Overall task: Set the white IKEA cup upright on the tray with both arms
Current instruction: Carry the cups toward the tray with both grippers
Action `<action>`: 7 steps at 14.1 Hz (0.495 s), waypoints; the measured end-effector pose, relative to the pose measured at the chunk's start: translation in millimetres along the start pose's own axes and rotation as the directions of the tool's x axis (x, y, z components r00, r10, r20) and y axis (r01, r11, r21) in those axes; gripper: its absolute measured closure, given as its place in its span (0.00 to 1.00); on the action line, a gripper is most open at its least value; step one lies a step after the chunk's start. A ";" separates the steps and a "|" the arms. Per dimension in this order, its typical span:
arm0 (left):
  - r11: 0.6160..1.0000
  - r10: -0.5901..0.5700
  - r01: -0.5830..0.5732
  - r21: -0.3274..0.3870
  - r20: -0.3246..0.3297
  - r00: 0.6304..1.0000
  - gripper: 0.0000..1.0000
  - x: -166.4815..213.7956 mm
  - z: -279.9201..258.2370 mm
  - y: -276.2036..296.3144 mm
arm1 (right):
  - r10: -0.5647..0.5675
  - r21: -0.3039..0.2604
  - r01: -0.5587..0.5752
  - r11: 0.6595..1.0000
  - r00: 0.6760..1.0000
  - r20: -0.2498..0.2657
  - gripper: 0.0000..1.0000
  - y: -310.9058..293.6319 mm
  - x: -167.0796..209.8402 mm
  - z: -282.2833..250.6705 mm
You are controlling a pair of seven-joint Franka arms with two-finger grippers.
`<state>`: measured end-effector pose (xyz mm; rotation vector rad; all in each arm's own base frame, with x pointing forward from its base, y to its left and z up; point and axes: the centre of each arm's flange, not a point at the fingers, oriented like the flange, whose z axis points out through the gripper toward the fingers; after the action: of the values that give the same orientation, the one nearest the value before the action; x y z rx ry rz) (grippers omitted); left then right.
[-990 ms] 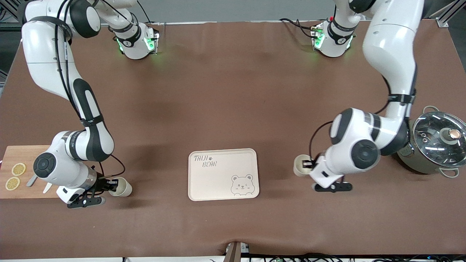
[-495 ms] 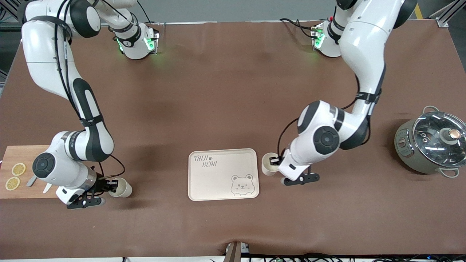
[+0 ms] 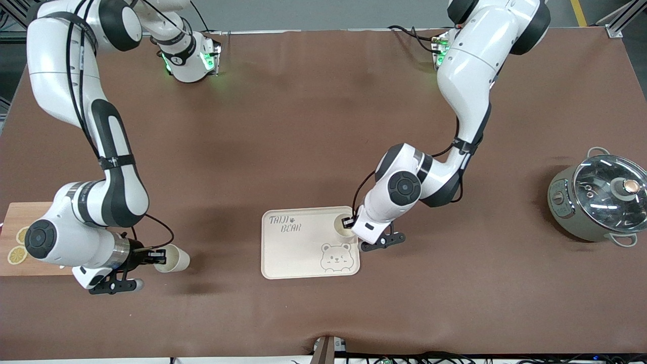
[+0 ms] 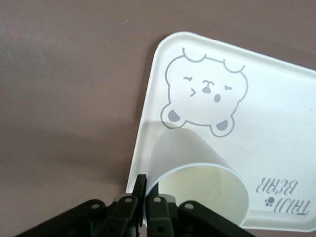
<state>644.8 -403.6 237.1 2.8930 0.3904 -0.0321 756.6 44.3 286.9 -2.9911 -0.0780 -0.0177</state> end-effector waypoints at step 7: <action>1.000 -0.018 0.018 -0.004 0.000 1.000 0.91 -1.7 12.1 0.0 | 0.139 0.003 -0.139 0.990 0.990 0.032 0.96 -92.0 -6.5 7.1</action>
<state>643.3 -406.7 225.4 2.8857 0.4164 -0.0349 745.3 135.8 293.5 -2.9843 0.1271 0.0453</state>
